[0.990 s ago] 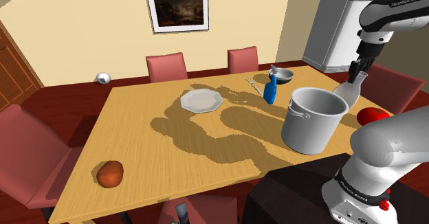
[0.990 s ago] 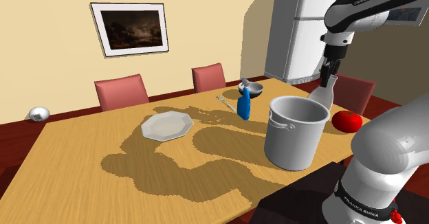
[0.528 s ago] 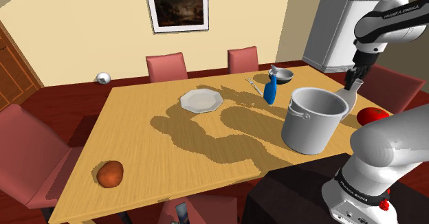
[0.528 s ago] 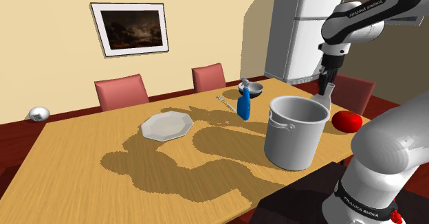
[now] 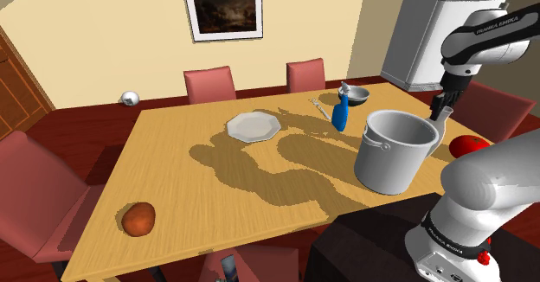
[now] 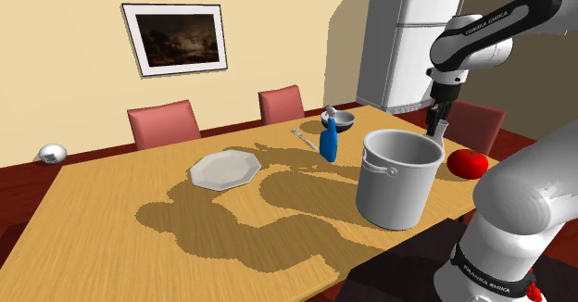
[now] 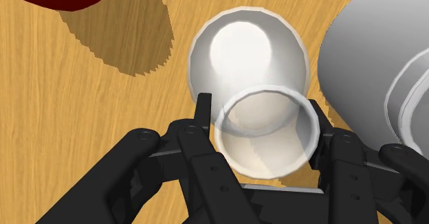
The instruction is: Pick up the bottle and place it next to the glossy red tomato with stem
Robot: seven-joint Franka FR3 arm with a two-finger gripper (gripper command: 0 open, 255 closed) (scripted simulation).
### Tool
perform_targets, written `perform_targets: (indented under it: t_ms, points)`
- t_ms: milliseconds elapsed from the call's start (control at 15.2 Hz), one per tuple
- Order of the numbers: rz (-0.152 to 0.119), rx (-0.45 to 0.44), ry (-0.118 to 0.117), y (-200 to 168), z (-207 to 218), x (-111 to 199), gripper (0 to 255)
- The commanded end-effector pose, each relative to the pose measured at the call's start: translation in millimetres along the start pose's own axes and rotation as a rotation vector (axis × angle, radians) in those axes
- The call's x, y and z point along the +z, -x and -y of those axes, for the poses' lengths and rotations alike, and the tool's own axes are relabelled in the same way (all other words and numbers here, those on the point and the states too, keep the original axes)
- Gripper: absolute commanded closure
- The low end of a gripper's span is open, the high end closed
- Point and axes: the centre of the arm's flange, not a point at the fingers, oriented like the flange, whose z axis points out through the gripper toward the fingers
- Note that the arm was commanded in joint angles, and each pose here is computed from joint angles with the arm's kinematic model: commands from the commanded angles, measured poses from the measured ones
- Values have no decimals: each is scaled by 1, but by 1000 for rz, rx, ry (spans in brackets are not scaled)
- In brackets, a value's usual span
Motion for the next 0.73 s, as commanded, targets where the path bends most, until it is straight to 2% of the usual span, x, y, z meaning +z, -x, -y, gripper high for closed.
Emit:
perform_targets:
  t_ms: [0, 198, 264, 594, 660]
  points:
    - [-1, 0, 0, 0, 0, 0, 255]
    - [-1, 0, 0, 0, 0, 0, 255]
    - [-1, 0, 0, 0, 0, 0, 0]
    - [-1, 0, 0, 0, 0, 0, 0]
    - [-1, 0, 0, 0, 0, -13, 0]
